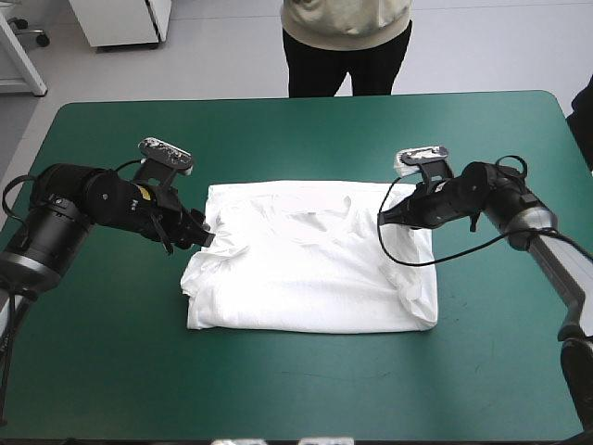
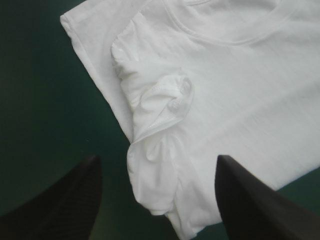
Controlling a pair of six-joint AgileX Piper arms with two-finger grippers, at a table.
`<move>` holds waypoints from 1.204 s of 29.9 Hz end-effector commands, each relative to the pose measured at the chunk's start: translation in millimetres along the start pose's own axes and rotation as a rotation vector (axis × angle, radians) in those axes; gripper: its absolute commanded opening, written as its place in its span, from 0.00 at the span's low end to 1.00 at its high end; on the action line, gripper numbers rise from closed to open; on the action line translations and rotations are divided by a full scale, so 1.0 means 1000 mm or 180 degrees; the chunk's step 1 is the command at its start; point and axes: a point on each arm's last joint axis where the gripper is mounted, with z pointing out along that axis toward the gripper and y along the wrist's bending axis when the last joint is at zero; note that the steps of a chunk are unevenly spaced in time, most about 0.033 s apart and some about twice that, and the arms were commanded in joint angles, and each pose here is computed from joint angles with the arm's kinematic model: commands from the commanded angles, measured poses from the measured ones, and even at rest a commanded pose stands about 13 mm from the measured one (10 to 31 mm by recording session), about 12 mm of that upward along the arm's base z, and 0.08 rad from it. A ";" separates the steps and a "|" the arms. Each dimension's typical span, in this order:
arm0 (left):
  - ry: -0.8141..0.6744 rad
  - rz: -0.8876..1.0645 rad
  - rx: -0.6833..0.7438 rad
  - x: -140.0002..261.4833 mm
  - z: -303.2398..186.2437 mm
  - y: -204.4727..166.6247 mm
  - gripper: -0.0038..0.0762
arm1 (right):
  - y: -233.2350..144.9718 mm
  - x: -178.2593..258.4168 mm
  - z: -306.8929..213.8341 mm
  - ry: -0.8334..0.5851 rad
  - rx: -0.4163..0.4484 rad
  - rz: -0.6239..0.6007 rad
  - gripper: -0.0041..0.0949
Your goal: Fold the cloth
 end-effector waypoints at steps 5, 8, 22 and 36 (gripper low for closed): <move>-0.0255 -0.0010 -0.0001 -0.006 -0.018 -0.004 0.64 | 0.012 -0.008 0.024 -0.0038 -0.0055 -0.0059 0.03; -0.0258 -0.0016 0.0012 -0.006 -0.018 -0.004 0.64 | 0.010 -0.005 0.040 0.0097 -0.0067 -0.0062 0.06; -0.0767 -0.0092 -0.0107 0.000 -0.055 -0.009 0.64 | 0.036 -0.006 -0.073 -0.0521 -0.0105 -0.0369 0.48; -0.0287 -0.0861 -0.0033 0.084 0.020 -0.017 0.64 | 0.053 0.079 -0.196 -0.1073 0.0257 -0.0356 0.46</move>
